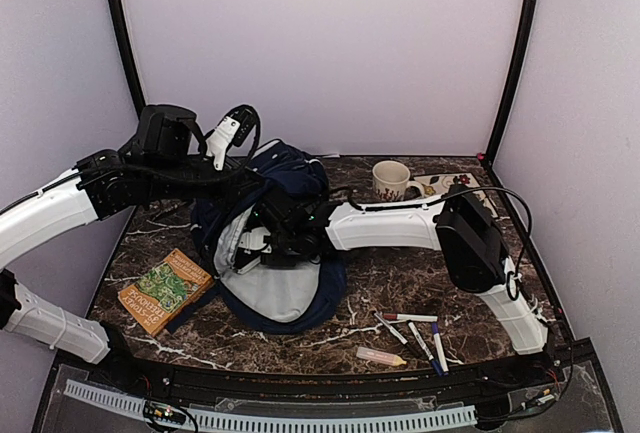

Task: Pack the student bag
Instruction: Move the book to the largest pocket of the bag, then place the largest pocket of the bag in the student bag.

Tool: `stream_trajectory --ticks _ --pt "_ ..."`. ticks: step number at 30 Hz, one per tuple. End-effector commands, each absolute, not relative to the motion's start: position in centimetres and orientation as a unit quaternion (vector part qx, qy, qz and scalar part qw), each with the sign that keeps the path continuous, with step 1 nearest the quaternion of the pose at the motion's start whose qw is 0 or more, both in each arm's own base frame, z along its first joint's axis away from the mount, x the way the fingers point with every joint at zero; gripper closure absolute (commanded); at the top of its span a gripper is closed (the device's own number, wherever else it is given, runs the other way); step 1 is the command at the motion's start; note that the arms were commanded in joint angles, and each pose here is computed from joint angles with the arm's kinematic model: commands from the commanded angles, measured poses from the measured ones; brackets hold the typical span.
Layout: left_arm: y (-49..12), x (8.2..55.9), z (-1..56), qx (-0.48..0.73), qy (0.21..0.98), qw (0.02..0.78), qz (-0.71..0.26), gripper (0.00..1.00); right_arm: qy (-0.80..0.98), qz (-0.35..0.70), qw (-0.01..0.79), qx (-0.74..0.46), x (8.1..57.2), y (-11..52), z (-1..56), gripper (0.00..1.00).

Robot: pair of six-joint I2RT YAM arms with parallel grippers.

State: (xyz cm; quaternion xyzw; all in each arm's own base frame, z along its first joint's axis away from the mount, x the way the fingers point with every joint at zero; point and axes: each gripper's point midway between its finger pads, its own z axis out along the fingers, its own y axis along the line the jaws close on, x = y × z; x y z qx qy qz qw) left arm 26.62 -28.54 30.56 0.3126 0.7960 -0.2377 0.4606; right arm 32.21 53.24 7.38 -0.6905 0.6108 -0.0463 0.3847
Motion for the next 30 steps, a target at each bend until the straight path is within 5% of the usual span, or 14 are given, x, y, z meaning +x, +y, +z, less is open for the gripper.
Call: stream_trajectory --ticks 1,12,18,25,27,30 --pt "-29.2 25.9 37.1 0.304 0.733 0.533 -0.292 1.0 0.633 -0.043 0.433 -0.64 34.3 54.4 8.7 0.44" --pt "-28.7 26.3 36.0 0.296 0.743 0.533 -0.276 1.0 0.654 0.013 0.411 -0.635 31.6 53.3 9.8 0.44" --pt "-28.6 26.9 34.3 0.289 0.767 0.512 -0.257 0.88 0.676 0.061 0.372 -0.633 27.6 49.4 10.5 0.43" --pt "-28.0 27.1 30.2 0.267 0.813 0.46 -0.237 0.41 0.646 0.157 0.27 -0.696 19.3 43.9 11.9 0.41" --pt "-27.1 27.2 29.5 0.235 0.827 0.455 -0.232 0.18 0.644 0.167 0.251 -0.703 17.8 42.1 12.2 0.42" --pt "-25.2 27.2 27.6 0.184 0.855 0.436 -0.21 0.14 0.639 0.183 0.213 -0.716 15.5 39.5 12.5 0.42"
